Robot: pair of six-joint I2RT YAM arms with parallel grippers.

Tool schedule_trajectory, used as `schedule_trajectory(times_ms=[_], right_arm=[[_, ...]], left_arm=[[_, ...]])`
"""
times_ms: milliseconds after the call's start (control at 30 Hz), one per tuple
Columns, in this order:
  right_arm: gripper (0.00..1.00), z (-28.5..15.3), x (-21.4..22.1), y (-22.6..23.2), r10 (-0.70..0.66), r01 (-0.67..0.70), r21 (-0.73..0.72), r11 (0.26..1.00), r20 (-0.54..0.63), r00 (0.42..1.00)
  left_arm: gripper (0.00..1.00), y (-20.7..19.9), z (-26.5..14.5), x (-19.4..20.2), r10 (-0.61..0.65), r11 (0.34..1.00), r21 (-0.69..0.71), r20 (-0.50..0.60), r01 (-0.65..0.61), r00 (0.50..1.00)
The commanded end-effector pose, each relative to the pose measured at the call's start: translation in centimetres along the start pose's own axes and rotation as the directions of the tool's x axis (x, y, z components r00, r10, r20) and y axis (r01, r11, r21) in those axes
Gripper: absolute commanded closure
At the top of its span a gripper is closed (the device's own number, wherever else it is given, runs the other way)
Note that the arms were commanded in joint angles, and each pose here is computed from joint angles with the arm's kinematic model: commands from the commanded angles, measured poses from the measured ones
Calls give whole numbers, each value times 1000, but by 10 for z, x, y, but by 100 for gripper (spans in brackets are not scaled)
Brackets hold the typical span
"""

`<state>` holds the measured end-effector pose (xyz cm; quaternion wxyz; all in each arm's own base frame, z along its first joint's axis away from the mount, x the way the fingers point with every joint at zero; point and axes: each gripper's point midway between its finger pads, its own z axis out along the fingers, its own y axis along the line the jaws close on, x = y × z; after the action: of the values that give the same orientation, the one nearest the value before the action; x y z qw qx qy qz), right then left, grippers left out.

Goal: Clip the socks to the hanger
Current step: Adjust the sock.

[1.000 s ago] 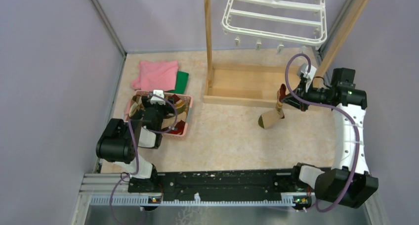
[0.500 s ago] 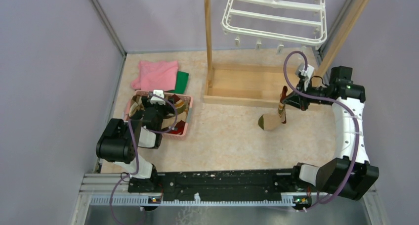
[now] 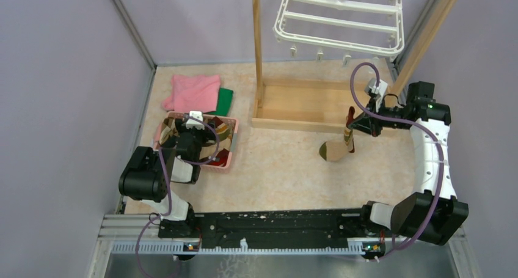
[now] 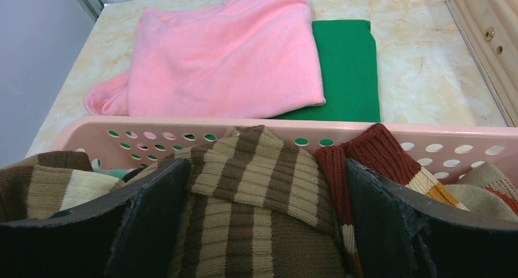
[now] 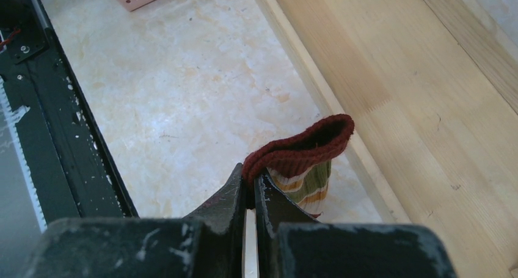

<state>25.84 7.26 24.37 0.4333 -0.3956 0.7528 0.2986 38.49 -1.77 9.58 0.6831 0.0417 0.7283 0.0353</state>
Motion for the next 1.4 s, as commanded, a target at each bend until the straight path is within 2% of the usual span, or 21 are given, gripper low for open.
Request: schedule_trajectory(times_ms=[0, 1367], right_arm=[[100, -4, -10, 0, -50, 50, 7, 999, 27, 998], [100, 9, -8, 15, -70, 71, -66, 995, 19, 997]], left_arm=[[1, 2, 0, 6, -20, 1000, -8, -27, 20, 999], [1, 2, 0, 6, -20, 1000, -8, -28, 19, 999]])
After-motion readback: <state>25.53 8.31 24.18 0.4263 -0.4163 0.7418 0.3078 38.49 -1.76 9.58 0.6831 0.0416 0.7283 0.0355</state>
